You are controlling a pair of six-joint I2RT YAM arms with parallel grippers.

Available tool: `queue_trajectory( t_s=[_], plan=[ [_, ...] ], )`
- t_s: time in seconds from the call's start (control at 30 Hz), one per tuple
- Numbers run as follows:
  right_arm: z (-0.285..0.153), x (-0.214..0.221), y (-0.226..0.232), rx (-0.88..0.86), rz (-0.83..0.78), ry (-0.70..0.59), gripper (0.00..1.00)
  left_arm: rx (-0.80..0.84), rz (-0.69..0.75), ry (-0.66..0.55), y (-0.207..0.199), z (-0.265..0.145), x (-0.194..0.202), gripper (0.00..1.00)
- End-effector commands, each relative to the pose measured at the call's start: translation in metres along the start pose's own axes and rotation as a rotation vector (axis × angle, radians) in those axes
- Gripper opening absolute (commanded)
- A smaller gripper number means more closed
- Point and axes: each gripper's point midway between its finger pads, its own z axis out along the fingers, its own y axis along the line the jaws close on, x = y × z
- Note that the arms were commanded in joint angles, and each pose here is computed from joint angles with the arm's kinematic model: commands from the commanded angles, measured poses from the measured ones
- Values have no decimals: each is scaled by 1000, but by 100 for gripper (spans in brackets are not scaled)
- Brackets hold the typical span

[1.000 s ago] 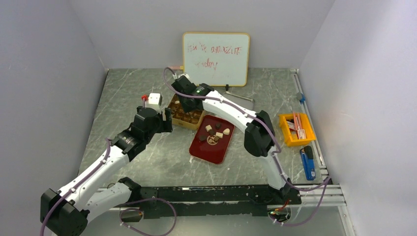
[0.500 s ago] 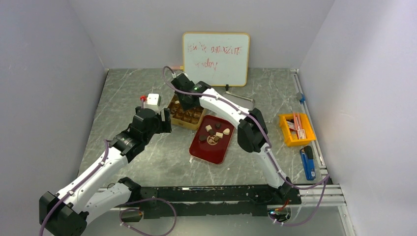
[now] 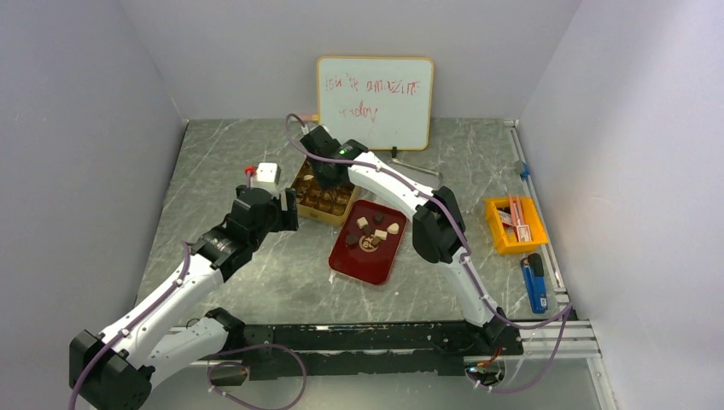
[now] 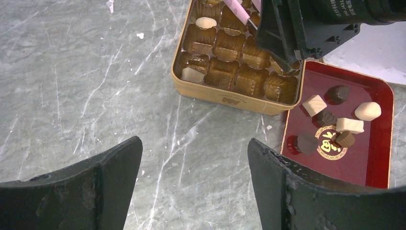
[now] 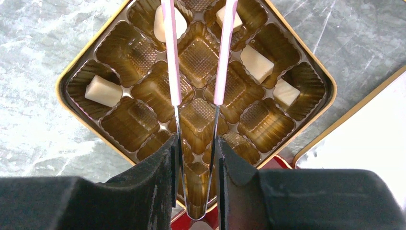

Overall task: Pack the chocolate
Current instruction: Place the fake chocolate in the packing box.

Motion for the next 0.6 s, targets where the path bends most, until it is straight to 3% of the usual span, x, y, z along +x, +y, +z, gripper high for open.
queue_trajectory(
  t_s=[0.0,0.57],
  plan=[
    [-7,-27,3,-31,9,-80,19,0,-4,-49,-3,-2,-20,85],
    [-4,-30,0,-32,6,-85,32,-2,-17,-40,-2,-4,-16,85]
  ],
)
